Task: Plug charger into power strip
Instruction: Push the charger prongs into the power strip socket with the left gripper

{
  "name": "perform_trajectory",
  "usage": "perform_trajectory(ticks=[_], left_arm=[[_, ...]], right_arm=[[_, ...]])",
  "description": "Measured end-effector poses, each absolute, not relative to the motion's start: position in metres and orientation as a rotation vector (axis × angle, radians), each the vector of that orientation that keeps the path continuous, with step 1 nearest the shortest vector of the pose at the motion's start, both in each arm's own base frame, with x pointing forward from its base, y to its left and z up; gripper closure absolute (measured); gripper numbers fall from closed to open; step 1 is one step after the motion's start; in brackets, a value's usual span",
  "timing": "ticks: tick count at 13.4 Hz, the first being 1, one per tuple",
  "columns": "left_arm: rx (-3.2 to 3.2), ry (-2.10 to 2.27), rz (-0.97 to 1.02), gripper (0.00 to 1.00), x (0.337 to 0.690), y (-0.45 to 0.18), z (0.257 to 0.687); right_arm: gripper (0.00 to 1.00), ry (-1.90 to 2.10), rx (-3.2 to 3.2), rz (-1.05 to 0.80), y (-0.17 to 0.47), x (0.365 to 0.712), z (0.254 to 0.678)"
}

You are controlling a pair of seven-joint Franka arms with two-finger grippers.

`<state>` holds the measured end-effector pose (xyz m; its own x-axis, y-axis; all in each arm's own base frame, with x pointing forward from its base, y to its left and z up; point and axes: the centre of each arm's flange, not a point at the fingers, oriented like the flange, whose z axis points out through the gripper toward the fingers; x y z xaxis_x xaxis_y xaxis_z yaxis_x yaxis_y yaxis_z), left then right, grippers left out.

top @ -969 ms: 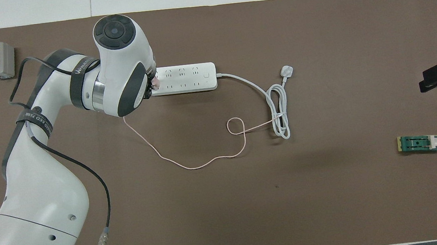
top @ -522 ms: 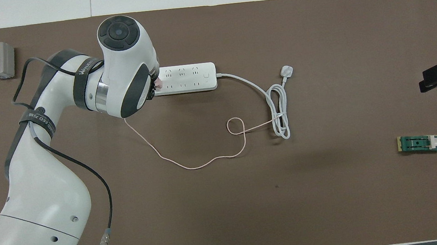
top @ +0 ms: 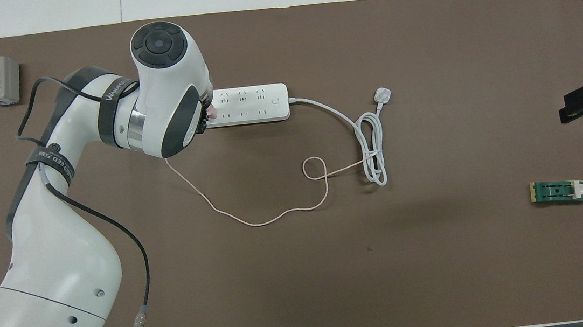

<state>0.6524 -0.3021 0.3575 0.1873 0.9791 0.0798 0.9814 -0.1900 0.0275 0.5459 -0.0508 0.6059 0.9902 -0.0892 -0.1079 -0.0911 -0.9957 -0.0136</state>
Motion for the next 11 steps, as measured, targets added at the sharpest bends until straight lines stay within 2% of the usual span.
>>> perform_trajectory(ticks=[11], left_arm=[[-2.392, -1.981, -0.124, 0.69, 0.6519, -0.2994, 0.3572]], right_arm=[[0.00, 0.141, -3.115, 0.168, -0.0507, 0.5459, 0.6059]])
